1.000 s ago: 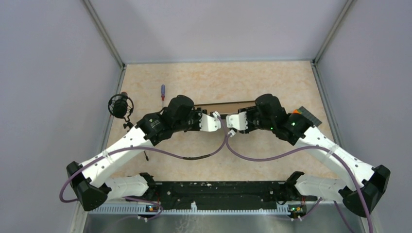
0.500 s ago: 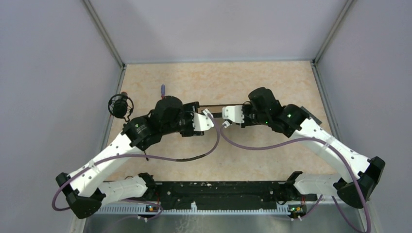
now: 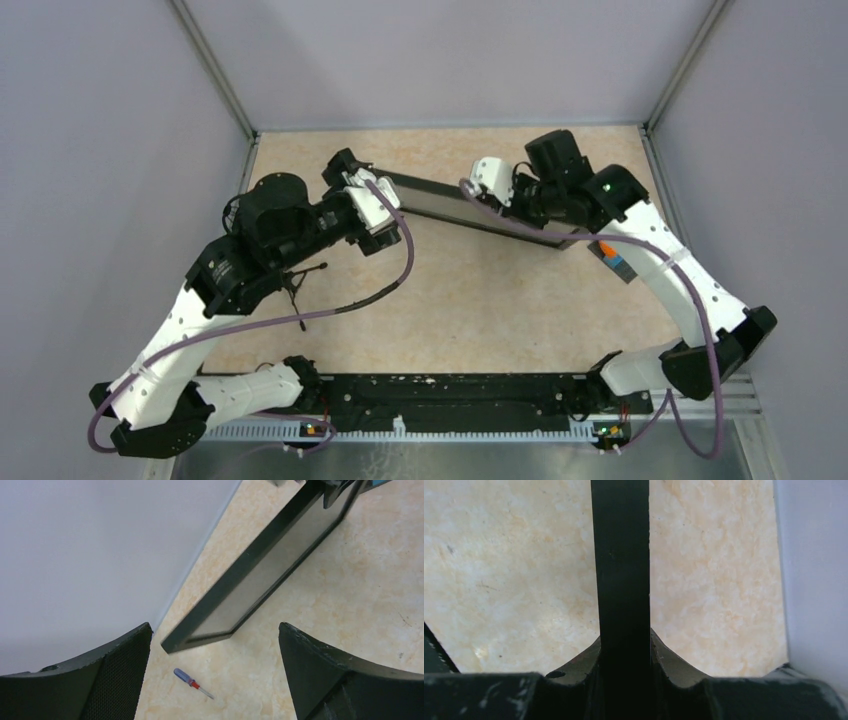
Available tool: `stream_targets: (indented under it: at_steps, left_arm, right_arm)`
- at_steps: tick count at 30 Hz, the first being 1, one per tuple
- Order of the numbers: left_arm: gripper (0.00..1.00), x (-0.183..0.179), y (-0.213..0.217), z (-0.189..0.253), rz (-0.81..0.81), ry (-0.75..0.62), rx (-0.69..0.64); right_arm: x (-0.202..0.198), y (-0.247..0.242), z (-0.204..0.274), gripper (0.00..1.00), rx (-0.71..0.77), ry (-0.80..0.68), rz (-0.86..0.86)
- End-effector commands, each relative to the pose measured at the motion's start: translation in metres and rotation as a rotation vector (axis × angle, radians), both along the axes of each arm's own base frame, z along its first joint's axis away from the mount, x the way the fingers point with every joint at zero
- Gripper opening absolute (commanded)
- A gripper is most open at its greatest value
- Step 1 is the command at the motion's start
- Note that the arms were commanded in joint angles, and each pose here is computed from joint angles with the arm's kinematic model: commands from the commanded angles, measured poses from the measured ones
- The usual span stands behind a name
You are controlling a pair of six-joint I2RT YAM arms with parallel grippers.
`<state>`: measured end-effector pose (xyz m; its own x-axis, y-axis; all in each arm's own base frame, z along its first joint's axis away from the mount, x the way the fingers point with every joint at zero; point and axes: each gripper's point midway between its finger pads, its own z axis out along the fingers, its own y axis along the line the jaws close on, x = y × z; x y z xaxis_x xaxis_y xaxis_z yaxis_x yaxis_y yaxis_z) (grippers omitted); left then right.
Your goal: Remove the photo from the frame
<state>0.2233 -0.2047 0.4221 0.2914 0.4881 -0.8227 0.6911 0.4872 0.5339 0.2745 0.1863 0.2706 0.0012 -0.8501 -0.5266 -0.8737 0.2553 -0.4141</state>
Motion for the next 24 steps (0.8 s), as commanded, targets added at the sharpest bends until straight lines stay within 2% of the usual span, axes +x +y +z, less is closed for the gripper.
stream_targets:
  at_steps: [1, 11, 18, 24]
  left_arm:
    - [0.99, 0.008, 0.007, 0.003, 0.075, 0.008, -0.046]
    - [0.99, 0.008, 0.000, -0.045, 0.051, 0.091, 0.036]
    - [0.98, 0.012, -0.010, -0.074, 0.035, 0.162, 0.085]
    - [0.97, 0.019, -0.017, -0.087, 0.044, 0.194, 0.100]
  right_arm:
    - [-0.001, 0.012, 0.031, 0.00, 0.269, 0.202, -0.103]
    - [0.061, -0.014, 0.040, 0.00, 0.665, 0.596, -0.310]
    - [0.104, -0.050, 0.056, 0.00, 0.908, 0.695, -0.408]
    - [0.121, -0.068, 0.084, 0.00, 1.097, 0.766, -0.383]
